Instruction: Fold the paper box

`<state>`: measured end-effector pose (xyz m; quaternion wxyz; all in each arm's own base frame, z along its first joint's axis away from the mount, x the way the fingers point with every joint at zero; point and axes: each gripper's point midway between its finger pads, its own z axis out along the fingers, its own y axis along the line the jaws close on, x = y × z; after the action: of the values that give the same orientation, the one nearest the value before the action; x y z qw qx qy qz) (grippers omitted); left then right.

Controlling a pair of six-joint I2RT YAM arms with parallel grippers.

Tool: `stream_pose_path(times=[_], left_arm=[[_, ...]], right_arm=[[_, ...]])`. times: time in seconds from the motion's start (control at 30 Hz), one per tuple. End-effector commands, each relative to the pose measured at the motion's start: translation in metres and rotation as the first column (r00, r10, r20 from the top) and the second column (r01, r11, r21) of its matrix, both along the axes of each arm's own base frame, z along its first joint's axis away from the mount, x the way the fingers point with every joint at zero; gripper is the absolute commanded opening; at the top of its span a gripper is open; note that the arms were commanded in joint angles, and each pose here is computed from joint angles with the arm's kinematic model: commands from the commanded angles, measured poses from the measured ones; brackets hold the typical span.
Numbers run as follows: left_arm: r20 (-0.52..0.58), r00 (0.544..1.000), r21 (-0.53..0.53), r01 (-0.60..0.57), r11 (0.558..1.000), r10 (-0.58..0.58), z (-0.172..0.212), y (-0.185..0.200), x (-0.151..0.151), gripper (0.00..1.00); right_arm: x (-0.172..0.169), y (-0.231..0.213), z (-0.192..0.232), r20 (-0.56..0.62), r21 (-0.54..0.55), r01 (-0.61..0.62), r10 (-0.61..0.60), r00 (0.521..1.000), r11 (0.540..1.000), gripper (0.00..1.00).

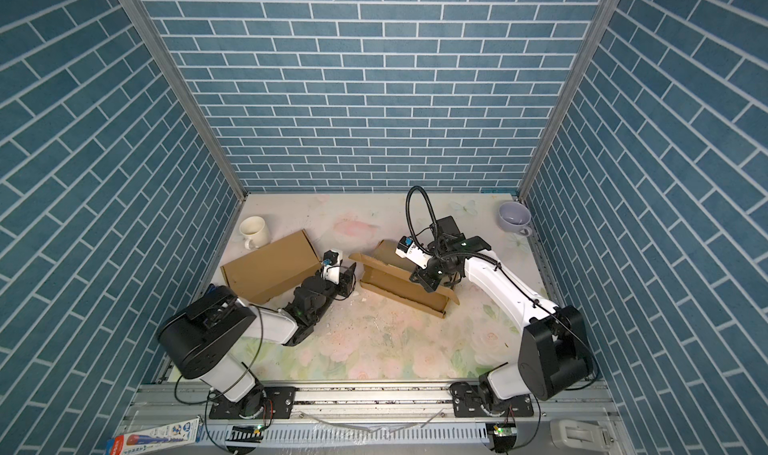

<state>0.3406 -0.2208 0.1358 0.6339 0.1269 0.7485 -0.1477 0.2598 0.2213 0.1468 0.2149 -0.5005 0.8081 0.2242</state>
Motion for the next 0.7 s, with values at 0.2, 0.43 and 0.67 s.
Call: stream_pose_path(times=[0.2, 0.43, 0.67], left_arm=[[-0.075, 0.997, 0.128, 0.029, 0.991, -0.019, 0.052, -0.001, 0.002, 0.57], [-0.331, 0.819, 0.064, 0.514, 0.855, -0.468, 0.030, -0.105, -0.009, 0.53], [-0.534, 0.673, -0.023, 0.594, 0.804, -0.512, -0.042, -0.131, -0.012, 0.48]], right_arm=[[-0.021, 0.002, -0.047, -0.082, -0.036, -0.008, 0.005, 0.997, 0.999, 0.13], [-0.025, 0.014, -0.050, -0.161, 0.032, 0.048, -0.042, 0.986, 0.998, 0.41], [-0.012, 0.008, -0.009, -0.242, 0.232, 0.244, -0.187, 0.952, 0.942, 0.55]])
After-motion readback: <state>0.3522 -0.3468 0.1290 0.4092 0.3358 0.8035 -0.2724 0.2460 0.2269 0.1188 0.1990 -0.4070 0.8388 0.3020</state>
